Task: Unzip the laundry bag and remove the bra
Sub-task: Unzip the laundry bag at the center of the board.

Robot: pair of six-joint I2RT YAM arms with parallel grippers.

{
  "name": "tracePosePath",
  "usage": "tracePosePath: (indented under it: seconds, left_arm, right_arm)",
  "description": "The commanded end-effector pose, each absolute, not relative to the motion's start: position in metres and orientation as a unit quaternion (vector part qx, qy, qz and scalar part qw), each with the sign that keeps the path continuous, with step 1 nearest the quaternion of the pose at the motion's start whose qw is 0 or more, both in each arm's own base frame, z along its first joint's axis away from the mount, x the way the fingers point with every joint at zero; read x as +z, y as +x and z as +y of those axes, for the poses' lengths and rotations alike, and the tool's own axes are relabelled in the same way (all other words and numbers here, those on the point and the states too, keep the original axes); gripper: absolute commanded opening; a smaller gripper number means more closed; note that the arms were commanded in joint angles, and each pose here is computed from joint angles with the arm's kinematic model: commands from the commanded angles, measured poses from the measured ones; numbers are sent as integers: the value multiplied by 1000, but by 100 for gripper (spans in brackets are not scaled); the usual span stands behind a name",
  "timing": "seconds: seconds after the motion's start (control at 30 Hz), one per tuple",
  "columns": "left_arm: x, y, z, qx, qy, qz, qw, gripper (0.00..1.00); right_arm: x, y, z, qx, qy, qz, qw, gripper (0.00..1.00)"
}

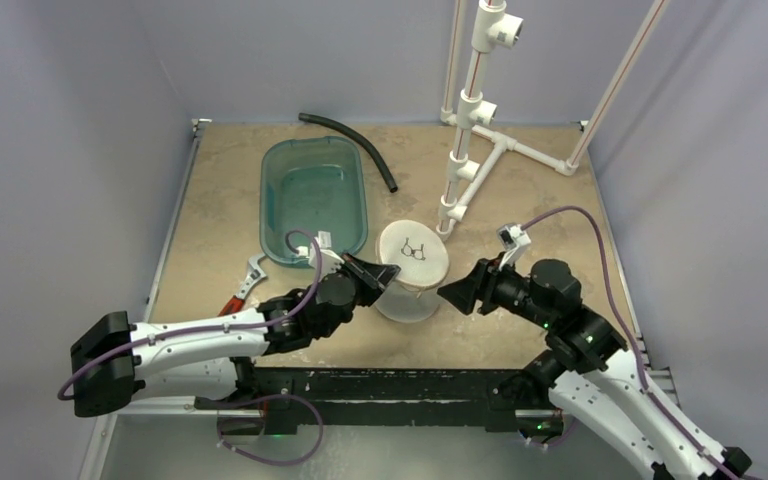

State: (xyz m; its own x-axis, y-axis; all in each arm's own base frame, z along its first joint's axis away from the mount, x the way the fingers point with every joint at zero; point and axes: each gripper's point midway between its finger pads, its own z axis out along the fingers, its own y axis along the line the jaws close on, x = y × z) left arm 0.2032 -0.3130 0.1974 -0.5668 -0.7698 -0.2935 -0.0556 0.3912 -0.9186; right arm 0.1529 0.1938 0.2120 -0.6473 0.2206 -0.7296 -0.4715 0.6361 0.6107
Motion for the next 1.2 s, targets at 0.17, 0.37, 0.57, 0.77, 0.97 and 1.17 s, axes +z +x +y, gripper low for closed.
tracePosePath:
  seconds: [0.17,0.37,0.57,0.77,0.97,1.17]
  left_arm:
    - [218,221,-312,-463,-324,725,395,0]
    - [212,220,-316,-460,-322,730,389,0]
    - [210,219,-311,-457,-324,730,391,0]
    - [209,217,-308,-456,-322,732,390,0]
    - [204,215,-306,-455,-324,734,386,0]
    - [207,215,-304,-454,-323,734,388,0]
  right_arm:
    - [213,152,216,445,-117,802,381,58]
    - [205,157,234,427,-119,816,372,56]
    - [195,150,256,388,-122,839,361,54]
    - [195,162,250,363,-83,847,378,52]
    - [195,170,254,348,-72,854,379,47]
    - [193,174,254,331,-70,861,380,34]
